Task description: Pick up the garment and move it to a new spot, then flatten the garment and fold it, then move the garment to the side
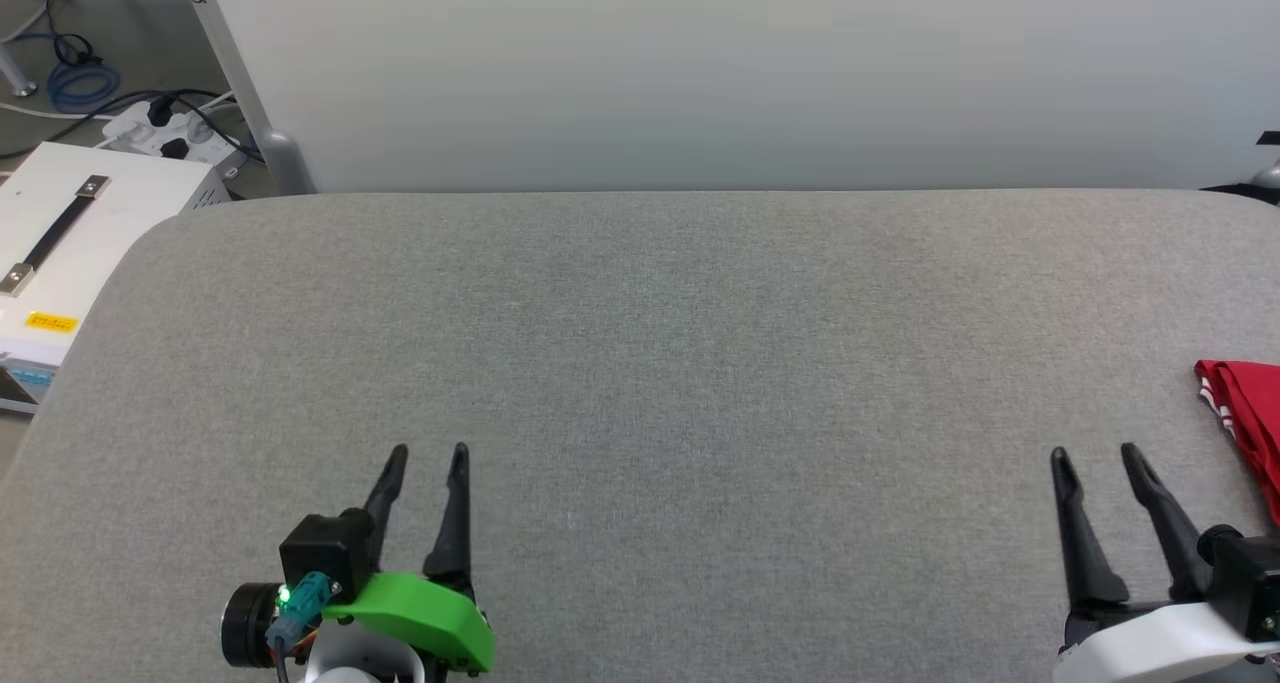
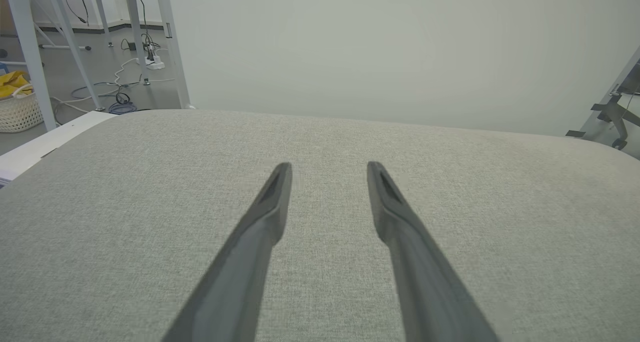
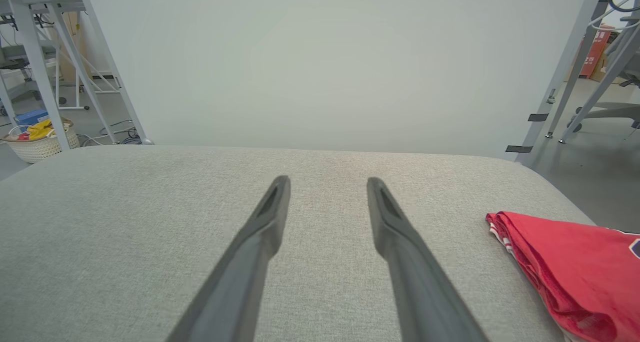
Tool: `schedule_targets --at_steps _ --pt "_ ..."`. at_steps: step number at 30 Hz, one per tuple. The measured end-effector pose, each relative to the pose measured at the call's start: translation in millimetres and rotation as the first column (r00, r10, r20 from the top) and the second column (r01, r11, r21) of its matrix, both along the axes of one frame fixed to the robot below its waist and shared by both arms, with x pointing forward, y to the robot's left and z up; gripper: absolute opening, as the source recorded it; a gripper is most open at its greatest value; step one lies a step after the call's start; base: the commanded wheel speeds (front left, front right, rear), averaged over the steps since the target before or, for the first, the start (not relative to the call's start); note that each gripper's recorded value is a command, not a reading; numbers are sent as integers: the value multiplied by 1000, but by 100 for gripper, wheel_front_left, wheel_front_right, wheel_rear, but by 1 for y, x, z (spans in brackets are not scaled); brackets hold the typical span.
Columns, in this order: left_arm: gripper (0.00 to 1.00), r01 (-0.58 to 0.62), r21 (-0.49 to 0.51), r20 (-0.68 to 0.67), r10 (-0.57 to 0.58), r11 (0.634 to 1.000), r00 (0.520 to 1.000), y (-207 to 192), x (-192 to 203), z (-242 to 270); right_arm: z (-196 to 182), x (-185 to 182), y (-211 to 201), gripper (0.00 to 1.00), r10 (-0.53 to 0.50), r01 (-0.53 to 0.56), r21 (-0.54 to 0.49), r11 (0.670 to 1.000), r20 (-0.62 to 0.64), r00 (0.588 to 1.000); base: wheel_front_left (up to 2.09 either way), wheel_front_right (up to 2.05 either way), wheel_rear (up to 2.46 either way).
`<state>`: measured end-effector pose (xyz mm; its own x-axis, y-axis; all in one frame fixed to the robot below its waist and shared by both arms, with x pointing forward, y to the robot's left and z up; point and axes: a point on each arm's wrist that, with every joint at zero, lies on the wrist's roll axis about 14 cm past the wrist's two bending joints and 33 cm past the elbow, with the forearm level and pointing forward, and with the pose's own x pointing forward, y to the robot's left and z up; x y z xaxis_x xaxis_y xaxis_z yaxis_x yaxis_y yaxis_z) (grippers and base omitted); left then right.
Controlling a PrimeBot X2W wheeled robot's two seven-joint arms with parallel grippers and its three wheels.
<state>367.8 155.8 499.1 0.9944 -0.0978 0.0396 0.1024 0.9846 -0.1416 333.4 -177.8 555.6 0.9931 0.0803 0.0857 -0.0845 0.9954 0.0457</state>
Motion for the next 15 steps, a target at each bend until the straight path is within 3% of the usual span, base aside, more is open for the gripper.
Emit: schedule_targets --at_steps 15 --pt "0 -6 15 -1 6 1000 1000 2 2 3 -7 1 0 0 0 0 -4 1000 -21 1000 0 0 0"
